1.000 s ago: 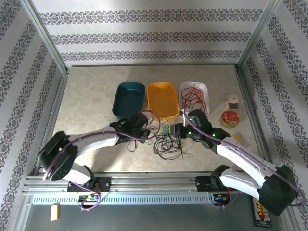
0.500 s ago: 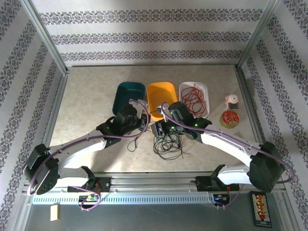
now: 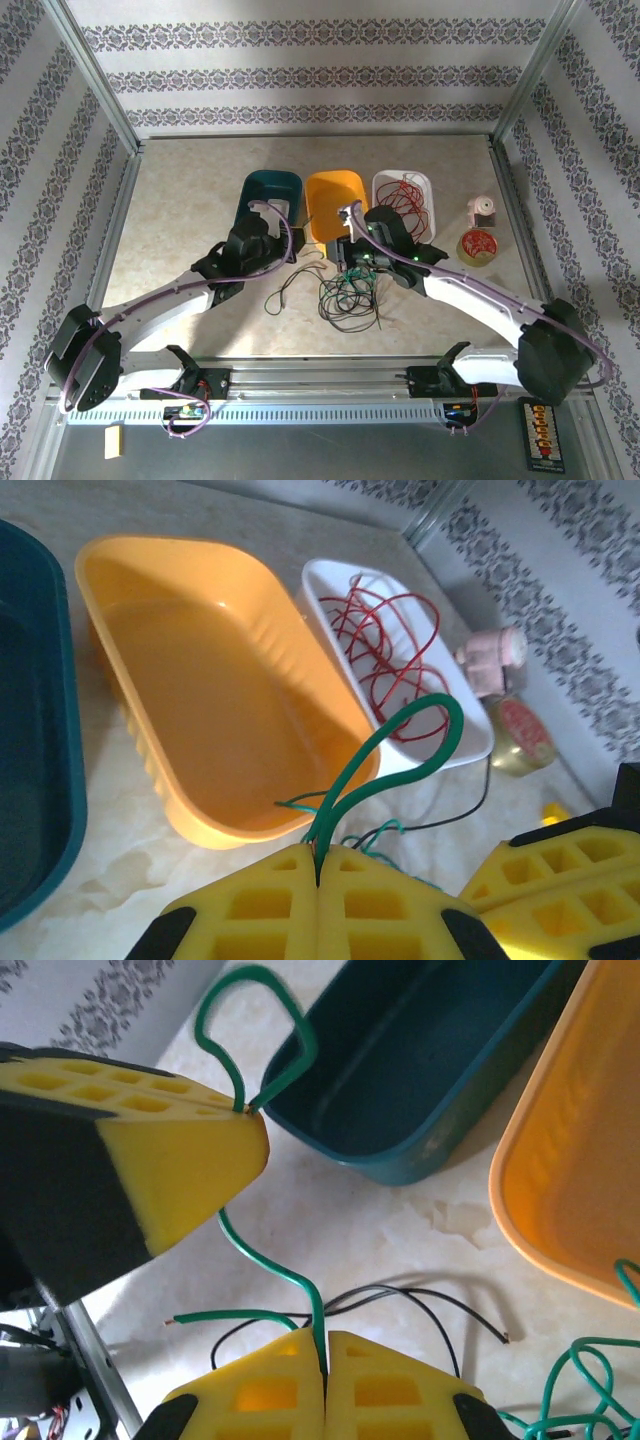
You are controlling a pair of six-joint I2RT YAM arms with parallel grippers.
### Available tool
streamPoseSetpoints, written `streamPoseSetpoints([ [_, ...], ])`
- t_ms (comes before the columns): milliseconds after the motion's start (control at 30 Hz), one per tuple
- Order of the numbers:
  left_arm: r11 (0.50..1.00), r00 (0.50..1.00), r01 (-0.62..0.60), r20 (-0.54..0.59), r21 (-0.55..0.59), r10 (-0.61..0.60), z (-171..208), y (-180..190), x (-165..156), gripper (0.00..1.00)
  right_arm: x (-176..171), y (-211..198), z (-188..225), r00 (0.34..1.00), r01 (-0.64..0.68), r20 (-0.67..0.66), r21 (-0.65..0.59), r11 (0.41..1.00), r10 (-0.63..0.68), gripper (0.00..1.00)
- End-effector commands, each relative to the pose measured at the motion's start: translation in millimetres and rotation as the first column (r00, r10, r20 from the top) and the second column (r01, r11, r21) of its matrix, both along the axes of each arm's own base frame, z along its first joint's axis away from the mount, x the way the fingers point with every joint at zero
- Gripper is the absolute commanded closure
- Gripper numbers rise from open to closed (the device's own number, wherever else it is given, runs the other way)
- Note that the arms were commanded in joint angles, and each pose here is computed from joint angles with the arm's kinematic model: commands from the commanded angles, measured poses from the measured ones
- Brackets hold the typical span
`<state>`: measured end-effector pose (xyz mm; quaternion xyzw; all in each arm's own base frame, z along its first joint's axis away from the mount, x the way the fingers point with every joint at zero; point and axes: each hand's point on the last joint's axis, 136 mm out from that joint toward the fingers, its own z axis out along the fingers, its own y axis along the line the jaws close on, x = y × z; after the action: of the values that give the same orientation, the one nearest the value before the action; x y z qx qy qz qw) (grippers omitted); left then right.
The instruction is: Untangle the cables
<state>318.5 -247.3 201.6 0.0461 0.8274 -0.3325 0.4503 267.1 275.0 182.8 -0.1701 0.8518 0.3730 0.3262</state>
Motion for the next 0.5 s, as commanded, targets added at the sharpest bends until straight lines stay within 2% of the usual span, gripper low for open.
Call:
streamPoseSetpoints([
  [0, 0.971, 0.973, -0.229, 0.024, -0.067, 0.231, 9, 55, 31, 1.00, 3, -49, -33, 0.980, 0.167, -0.096, -0.085, 0.982, -0.175, 1.00],
  [167, 0.986, 0.988, -0.141, 0.054, -0.086, 0.146, 18, 36, 34, 1.00, 9, -47, -22, 0.981, 0.174, -0.082, -0.062, 0.983, -0.178, 1.00],
  [200, 0.988, 0.990, -0.124, 0.058, -0.093, 0.130, 19, 32, 35, 0.95, 13, -45, -20, 0.981, 0.176, -0.076, -0.057, 0.983, -0.180, 1.00],
  [233, 0.990, 0.992, -0.105, 0.060, -0.098, 0.111, 20, 28, 35, 0.84, 18, -44, -18, 0.980, 0.183, -0.068, -0.057, 0.981, -0.187, 1.00],
  [333, 0.991, 0.993, -0.095, 0.056, -0.092, 0.101, 18, 25, 35, 0.34, 41, -44, -15, 0.970, 0.231, -0.062, -0.076, 0.970, -0.236, 1.00],
  [400, 0.990, 0.991, -0.119, 0.053, -0.081, 0.123, 15, 30, 35, 0.18, 57, -45, -17, 0.960, 0.265, -0.068, -0.092, 0.960, -0.272, 1.00],
  [467, 0.987, 0.988, -0.146, 0.050, -0.063, 0.149, 12, 37, 33, 0.11, 76, -47, -22, 0.947, 0.298, -0.085, -0.115, 0.948, -0.308, 1.00],
])
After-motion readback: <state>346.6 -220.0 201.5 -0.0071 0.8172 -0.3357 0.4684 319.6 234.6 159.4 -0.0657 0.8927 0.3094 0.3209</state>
